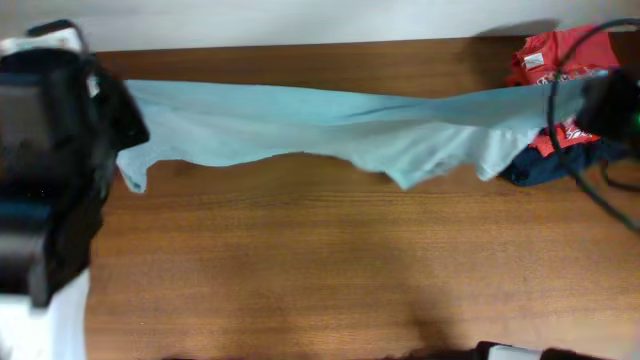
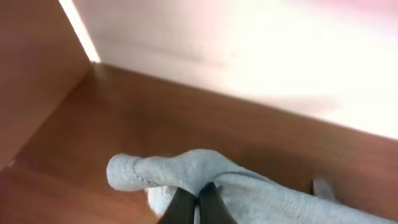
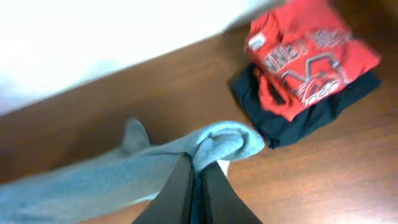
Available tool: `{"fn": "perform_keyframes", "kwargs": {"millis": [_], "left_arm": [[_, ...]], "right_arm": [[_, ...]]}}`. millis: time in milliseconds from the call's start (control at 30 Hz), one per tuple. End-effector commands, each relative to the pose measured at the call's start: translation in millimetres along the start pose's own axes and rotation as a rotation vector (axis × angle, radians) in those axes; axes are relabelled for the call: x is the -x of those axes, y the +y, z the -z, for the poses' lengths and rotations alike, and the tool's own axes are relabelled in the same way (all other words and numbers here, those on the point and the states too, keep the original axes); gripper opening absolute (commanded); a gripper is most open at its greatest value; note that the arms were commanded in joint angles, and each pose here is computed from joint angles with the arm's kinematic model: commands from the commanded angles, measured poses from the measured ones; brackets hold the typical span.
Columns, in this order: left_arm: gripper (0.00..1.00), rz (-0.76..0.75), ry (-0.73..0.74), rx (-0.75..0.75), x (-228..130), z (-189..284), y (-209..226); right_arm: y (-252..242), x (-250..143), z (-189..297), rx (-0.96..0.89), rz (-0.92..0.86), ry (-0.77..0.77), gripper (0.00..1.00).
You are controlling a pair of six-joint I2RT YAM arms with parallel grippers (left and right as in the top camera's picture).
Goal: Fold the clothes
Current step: 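Lift the shirt with both grippers and stretch it wide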
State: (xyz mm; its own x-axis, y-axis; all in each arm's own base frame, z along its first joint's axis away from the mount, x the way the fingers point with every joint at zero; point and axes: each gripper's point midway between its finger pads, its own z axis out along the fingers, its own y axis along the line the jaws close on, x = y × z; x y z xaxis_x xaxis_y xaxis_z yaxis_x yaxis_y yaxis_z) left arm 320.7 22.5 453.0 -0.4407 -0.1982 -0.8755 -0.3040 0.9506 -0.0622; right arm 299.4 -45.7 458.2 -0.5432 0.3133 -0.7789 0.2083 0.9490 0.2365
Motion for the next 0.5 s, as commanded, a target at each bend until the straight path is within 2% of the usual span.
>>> {"fn": "perform_keyframes", "kwargs": {"millis": [0,267,467], "left_arm": [[0.0,0.031,-0.127,-0.032,20,52,14],[0.0,0.067,-0.254,-0.193,20,129,18],[0.01,0.053,-0.211,-0.219,2,140,21]], "right_arm": [[3,9,50,-0.009,0.023,-0.131,0.04],[9,-7,96,0.002,0.026,-0.193,0.04],[7,-28,111,-0.007,0.021,-0.165,0.04]]}}
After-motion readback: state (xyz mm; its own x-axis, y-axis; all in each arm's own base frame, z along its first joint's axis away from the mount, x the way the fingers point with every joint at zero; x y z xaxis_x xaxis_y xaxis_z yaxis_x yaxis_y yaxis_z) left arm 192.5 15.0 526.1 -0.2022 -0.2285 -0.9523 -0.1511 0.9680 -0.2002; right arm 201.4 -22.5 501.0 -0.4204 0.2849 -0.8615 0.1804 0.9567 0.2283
